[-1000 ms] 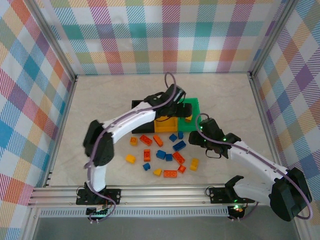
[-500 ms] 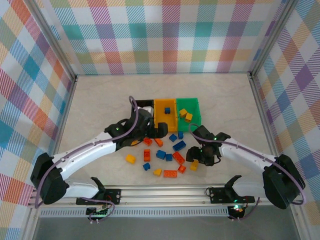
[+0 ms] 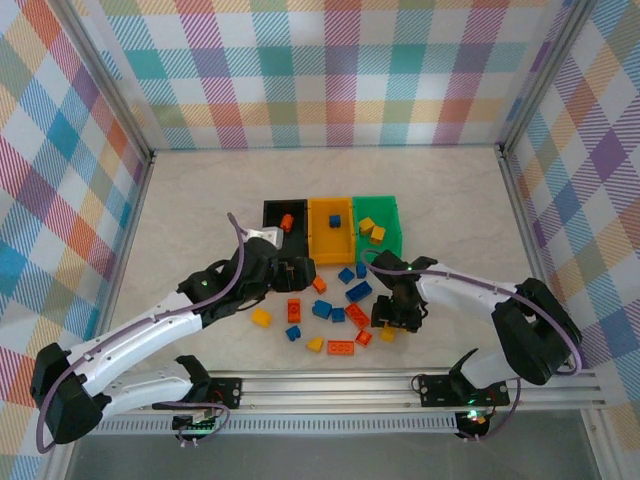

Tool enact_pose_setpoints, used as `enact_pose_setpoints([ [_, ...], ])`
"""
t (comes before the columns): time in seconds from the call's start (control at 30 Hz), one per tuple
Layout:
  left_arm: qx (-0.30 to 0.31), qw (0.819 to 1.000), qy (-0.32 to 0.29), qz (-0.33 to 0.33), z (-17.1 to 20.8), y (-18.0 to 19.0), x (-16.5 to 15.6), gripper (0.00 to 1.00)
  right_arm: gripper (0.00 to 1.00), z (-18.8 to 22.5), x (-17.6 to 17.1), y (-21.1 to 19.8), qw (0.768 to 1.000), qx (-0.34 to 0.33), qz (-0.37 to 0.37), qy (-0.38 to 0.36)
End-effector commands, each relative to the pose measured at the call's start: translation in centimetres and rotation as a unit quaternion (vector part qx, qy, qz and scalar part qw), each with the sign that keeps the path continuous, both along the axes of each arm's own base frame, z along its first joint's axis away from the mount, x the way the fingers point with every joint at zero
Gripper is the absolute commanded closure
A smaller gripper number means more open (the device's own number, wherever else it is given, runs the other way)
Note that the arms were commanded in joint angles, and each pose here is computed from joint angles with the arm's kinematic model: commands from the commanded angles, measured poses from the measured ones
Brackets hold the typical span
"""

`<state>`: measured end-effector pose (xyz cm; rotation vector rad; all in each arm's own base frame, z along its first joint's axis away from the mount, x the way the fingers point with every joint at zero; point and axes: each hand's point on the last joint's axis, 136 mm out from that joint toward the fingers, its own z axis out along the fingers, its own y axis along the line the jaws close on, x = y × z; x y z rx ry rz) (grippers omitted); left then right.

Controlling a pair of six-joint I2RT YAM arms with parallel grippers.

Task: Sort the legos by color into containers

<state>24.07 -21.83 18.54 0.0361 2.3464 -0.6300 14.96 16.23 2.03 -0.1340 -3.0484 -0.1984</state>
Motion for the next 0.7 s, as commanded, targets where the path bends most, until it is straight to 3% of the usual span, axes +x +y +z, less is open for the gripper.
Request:
enact_pose_setpoints([
  [0.0, -0.001, 1.000, -0.004, 0.014, -0.1, 0.6, 0.1, 0.00, 0.51, 0.3, -0.6, -0.6, 1.000, -0.023, 0.012, 0.013],
  [0.17, 0.003, 1.000, -0.001, 0.019, -0.5, 1.0, -0.1, 0.00, 0.66, 0.3, -0.2, -0.2, 1.000, -0.015, 0.022, 0.000],
  [0.3, 0.012, 1.000, 0.001, 0.024, -0.7, 1.7, -0.4, 0.00, 0.72, 2.5, 1.8, 0.3, 0.997, -0.004, 0.048, -0.063],
  [0.5, 0.012, 0.999, 0.002, 0.037, -1.2, 3.1, -1.2, 0.00, 0.73, 10.0, 8.3, 1.6, 0.968, 0.016, 0.075, -0.239],
  [0.67, 0.017, 0.998, 0.010, 0.055, -2.0, 4.4, -1.9, 0.00, 0.72, 13.7, 14.8, 2.2, 0.939, 0.028, 0.035, -0.342],
])
